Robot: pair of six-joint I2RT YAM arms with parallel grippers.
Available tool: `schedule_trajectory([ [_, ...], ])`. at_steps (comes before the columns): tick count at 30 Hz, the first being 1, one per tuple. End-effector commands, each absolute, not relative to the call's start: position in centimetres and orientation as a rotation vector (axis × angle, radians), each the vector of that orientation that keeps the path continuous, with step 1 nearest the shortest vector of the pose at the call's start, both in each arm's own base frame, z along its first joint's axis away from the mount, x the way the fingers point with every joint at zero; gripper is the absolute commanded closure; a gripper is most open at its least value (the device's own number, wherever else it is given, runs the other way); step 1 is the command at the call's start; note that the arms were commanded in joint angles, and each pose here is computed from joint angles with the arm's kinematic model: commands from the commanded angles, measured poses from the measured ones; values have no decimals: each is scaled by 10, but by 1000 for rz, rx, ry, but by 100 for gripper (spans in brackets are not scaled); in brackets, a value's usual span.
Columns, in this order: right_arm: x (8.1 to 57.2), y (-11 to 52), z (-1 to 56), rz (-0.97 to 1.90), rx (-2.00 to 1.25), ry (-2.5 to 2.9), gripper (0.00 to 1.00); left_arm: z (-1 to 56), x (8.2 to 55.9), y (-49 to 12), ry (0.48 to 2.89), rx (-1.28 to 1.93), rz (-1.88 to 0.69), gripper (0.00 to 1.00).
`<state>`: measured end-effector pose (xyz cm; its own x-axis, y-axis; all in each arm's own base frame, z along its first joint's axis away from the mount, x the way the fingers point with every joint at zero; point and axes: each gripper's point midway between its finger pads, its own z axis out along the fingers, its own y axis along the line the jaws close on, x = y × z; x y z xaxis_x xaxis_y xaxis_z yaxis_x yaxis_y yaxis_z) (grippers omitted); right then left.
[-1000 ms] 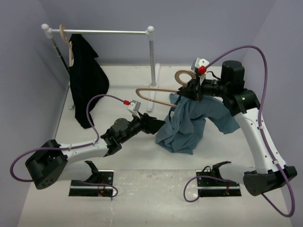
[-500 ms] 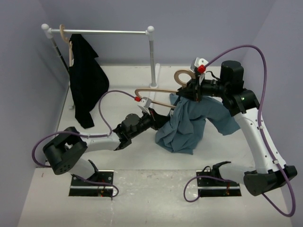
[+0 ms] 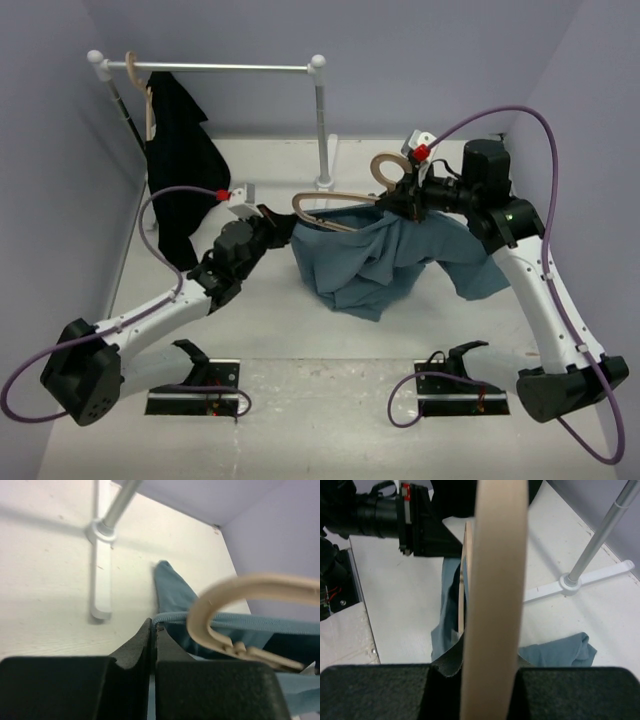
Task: Place the t-shirt on the hanger
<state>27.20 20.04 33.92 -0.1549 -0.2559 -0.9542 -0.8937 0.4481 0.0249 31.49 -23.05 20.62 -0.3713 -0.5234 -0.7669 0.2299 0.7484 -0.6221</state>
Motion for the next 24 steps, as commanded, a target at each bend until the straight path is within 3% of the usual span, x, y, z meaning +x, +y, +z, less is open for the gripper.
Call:
schedule_trajectory([
  [1,264,193,366,708,-980,1575,100,217,339,-164,1788,-387,-620,100],
  [8,276,172,366,535,-955,1635,100,282,351,-132,1706,-331,-631,100],
  [15,272,210,390,625,-1071,1578,100,355,325,-194,1659,-6,-871,100],
  [24,263,274,457,920,-1143,1312,100,429,300,-245,1687,261,-834,100],
])
